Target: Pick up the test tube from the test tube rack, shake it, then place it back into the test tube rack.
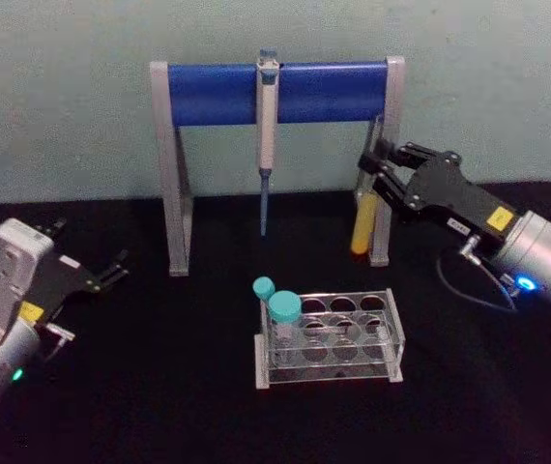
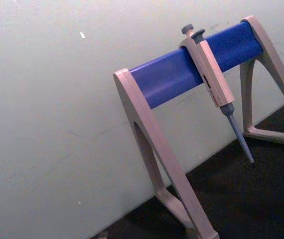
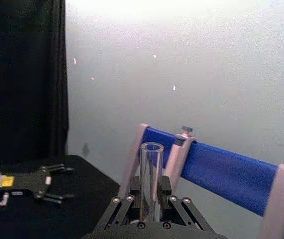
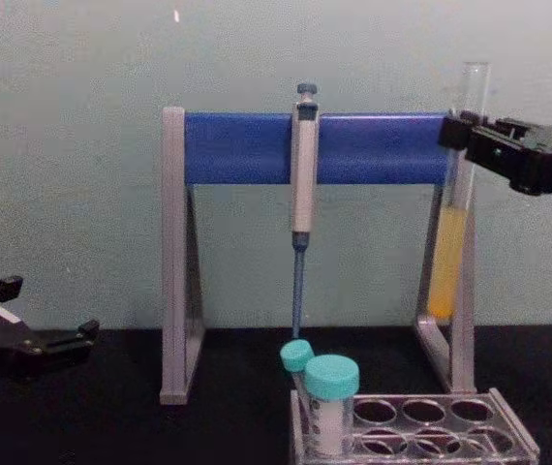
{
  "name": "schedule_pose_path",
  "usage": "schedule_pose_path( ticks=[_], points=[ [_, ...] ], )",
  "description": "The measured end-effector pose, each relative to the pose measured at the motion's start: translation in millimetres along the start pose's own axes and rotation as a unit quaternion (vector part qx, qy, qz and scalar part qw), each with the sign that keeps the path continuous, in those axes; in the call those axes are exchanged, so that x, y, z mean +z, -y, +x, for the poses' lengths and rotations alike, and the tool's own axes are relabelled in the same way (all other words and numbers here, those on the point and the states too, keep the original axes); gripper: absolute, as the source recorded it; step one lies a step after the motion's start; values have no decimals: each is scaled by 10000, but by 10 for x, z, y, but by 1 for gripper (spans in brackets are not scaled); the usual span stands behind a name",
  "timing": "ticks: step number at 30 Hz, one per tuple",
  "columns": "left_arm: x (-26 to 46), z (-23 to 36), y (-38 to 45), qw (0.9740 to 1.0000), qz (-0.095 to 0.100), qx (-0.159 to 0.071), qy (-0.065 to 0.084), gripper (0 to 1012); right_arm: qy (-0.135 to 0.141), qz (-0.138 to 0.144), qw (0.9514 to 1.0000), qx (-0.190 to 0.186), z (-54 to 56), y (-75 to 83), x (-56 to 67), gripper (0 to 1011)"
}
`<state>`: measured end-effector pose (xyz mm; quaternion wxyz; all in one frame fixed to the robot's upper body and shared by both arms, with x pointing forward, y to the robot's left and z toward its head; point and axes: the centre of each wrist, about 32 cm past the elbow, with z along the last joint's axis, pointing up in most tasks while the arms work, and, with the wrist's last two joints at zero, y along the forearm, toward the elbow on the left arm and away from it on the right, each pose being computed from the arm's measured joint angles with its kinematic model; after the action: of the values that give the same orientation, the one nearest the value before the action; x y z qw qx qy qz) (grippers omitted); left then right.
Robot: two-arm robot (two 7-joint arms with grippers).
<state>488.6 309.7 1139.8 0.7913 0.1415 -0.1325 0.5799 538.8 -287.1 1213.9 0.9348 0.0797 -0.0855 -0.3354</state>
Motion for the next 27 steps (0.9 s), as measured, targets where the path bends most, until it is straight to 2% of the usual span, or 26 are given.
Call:
schedule_pose_path(
  ticks=[10,15,17,20,22,27],
  points=[
    [0,0,0,10000,0,0,0,1001,-479,1,9984,299,-72,-11,6,234],
    [0,0,0,10000,0,0,0,1001,-662,-177,9968,405,-97,61,47,234],
    [0,0,0,10000,0,0,0,1001,-709,-334,9960,432,-99,113,72,234],
    [0,0,0,10000,0,0,0,1001,-673,-518,9956,386,-100,188,122,234],
    [0,0,0,10000,0,0,0,1001,-546,-646,9960,294,-96,247,171,234],
    [0,0,0,10000,0,0,0,1001,-68,-856,9963,44,-88,317,269,234]
  ],
)
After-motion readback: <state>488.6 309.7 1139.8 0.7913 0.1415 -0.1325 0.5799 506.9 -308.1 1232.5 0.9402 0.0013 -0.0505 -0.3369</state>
